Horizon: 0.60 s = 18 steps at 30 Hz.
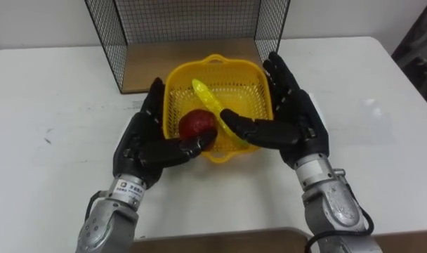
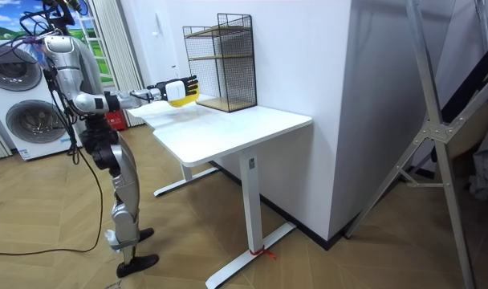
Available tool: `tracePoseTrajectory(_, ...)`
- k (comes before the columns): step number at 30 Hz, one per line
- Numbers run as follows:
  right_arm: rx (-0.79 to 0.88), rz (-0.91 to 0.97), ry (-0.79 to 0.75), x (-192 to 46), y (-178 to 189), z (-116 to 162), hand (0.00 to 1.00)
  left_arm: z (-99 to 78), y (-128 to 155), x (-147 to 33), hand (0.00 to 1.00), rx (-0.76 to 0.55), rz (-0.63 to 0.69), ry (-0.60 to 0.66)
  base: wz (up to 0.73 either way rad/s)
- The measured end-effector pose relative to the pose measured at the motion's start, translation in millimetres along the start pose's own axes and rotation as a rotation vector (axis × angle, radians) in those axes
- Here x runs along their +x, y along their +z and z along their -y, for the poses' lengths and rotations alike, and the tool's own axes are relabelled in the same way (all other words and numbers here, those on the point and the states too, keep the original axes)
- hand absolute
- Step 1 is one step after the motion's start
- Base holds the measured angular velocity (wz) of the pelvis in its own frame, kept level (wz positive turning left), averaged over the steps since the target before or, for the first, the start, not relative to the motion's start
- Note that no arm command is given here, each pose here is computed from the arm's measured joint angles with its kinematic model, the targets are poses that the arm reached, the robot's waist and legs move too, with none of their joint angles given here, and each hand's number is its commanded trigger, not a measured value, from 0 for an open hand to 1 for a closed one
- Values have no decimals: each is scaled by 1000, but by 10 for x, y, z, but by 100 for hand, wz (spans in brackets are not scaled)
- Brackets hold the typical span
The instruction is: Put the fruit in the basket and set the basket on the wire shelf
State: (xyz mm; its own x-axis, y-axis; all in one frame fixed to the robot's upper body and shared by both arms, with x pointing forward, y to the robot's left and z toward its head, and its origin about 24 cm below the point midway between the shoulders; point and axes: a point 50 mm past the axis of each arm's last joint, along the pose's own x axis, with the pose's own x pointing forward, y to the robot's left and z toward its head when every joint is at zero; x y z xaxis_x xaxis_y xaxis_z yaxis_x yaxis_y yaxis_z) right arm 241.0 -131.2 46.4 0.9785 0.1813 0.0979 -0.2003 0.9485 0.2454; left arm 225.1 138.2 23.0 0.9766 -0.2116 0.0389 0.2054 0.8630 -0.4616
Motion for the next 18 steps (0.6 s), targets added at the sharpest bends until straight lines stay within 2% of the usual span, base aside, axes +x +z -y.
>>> tracePoseTrajectory(8, -10, -4, 9, -14, -22, -23, 0, -25, 13, -11, 0, 16, -2, 0, 4)
tracePoseTrajectory(18, 4, -23, 27, -113, -95, -32, 0, -85, 30, -39, 0, 23, 5, 27, -8)
